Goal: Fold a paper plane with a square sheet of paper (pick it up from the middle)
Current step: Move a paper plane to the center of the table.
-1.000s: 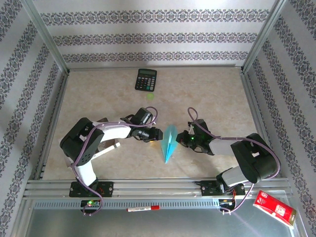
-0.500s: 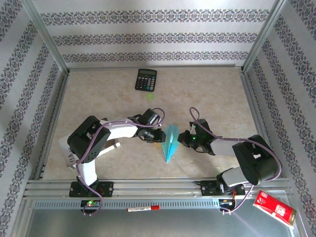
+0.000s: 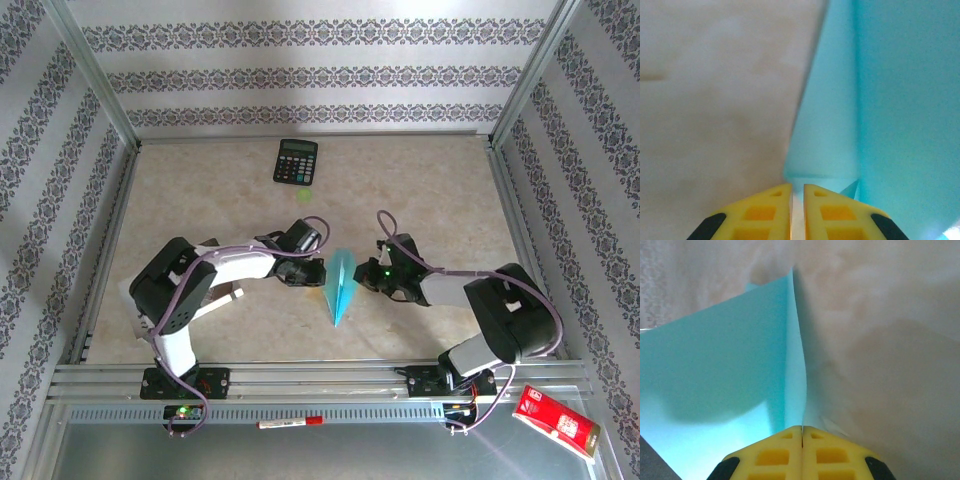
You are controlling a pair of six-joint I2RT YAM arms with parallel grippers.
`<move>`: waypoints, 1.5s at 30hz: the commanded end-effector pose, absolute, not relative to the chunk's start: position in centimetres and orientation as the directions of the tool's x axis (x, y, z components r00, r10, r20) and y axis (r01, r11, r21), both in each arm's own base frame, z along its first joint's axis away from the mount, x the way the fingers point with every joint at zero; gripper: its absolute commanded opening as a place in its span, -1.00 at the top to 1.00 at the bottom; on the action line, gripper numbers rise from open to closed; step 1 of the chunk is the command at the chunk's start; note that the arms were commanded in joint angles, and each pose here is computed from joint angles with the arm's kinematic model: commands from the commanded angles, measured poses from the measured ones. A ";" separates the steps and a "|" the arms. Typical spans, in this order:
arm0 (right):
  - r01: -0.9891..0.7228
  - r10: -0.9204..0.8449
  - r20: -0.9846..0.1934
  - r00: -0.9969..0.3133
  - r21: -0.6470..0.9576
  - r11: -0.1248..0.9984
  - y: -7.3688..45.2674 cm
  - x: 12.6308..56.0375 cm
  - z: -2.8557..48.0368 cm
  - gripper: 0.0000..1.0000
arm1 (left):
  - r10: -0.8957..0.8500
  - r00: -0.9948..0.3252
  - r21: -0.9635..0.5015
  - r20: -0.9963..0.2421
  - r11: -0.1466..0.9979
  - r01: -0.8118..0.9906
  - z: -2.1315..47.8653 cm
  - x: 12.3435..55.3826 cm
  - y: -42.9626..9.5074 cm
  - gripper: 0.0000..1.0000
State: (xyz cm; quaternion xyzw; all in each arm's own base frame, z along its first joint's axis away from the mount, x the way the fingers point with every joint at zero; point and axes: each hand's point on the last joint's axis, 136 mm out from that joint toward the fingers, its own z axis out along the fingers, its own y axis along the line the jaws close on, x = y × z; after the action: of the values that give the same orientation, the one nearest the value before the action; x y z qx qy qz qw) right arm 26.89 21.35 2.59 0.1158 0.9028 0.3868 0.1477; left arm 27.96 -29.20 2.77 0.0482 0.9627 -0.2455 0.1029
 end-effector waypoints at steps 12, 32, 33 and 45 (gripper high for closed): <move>-0.034 0.216 -0.209 -0.954 0.789 0.614 29.6 30.0 4.5 1.00 | -0.178 -0.910 -0.412 -0.375 0.911 -0.009 8.4 28.3 -20.1 0.68; 0.012 0.241 -0.203 -0.949 0.741 0.671 23.5 28.4 2.6 0.40 | -0.127 -0.952 -0.581 -0.277 0.811 0.061 7.8 27.7 -24.8 0.61; 0.008 0.242 -0.208 -0.948 0.742 0.671 23.4 28.4 2.9 0.40 | -0.127 -0.954 -0.582 -0.272 0.811 0.058 7.7 27.7 -24.9 0.61; -0.140 0.146 -0.325 -0.934 0.711 0.689 26.0 26.9 7.1 0.47 | -0.170 -0.933 -0.520 -0.318 0.854 0.022 7.9 28.1 -22.4 0.61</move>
State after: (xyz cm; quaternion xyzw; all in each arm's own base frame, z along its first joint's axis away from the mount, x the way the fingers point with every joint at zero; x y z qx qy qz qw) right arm 27.31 24.63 5.61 0.0372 0.8993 0.4045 0.1619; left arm 27.49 -23.26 6.59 -0.0309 0.9482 -0.2768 0.1527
